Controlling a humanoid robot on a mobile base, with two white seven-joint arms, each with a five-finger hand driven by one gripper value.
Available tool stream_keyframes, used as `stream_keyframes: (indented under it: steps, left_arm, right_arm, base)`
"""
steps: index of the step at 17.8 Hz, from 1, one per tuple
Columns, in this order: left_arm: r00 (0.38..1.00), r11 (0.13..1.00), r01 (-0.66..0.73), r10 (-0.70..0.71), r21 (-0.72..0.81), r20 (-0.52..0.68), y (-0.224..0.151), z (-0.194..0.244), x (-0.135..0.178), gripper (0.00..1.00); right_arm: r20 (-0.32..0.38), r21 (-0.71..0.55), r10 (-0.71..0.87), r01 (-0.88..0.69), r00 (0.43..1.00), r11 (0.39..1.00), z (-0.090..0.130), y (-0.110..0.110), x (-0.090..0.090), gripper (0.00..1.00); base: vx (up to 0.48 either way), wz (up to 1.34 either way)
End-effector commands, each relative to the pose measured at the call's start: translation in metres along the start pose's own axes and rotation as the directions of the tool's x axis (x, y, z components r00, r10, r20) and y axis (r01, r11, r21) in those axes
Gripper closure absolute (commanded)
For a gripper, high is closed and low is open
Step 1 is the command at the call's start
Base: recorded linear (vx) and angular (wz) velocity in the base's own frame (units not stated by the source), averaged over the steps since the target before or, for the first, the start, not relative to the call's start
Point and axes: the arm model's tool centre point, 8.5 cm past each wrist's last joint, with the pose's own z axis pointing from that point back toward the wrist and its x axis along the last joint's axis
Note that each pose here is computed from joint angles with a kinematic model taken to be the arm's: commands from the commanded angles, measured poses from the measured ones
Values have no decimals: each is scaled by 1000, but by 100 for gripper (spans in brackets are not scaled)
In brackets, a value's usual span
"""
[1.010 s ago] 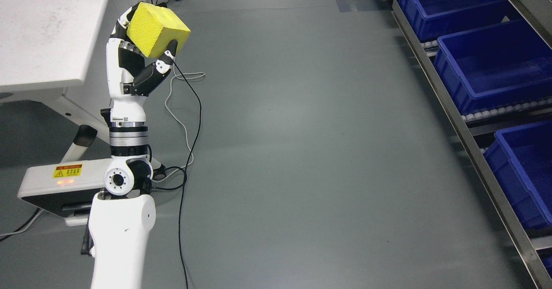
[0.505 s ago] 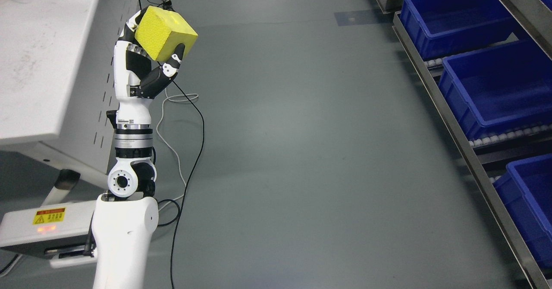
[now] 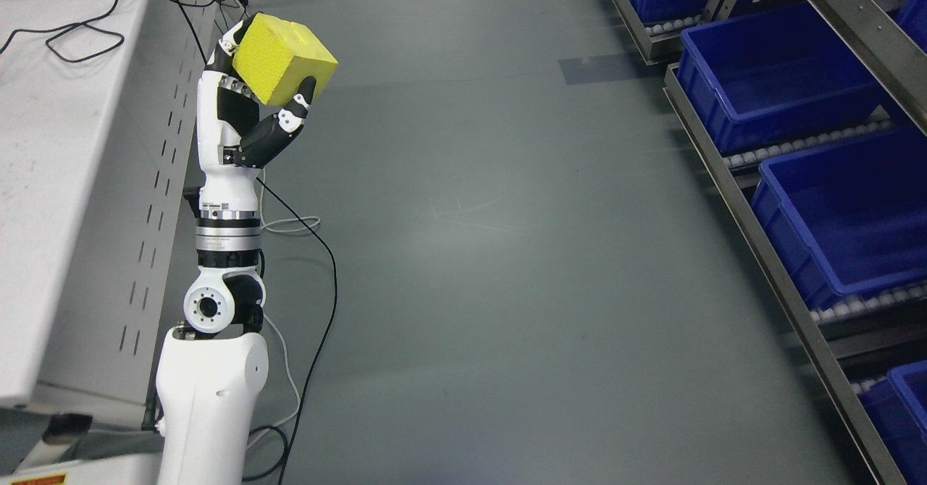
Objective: Move yellow foam block to right shelf middle
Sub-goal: 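Hold the cube raised in the left hand while turning toward the blue bins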
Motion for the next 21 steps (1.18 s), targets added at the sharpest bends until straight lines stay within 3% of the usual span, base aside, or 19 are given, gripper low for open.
stream_keyframes:
  steps: [1, 8, 21]
  left_arm:
    - [1000, 999, 6, -6, -33, -5, -4, 0, -1, 70]
    - [1000, 997, 3, -4, -72, -5, -10, 0, -1, 70]
    - [1000, 991, -8, 9, -132, 6, -25, 0, 2, 69]
  right_arm:
    - [23, -17, 2, -2, 1000, 1000, -1, -11, 9, 0]
    - [21, -17, 2, -2, 1000, 1000, -1, -11, 9, 0]
    - [21, -17, 2, -2, 1000, 1000, -1, -11, 9, 0]
  base:
    - [473, -51]
    - [375, -247]
    - [260, -719]
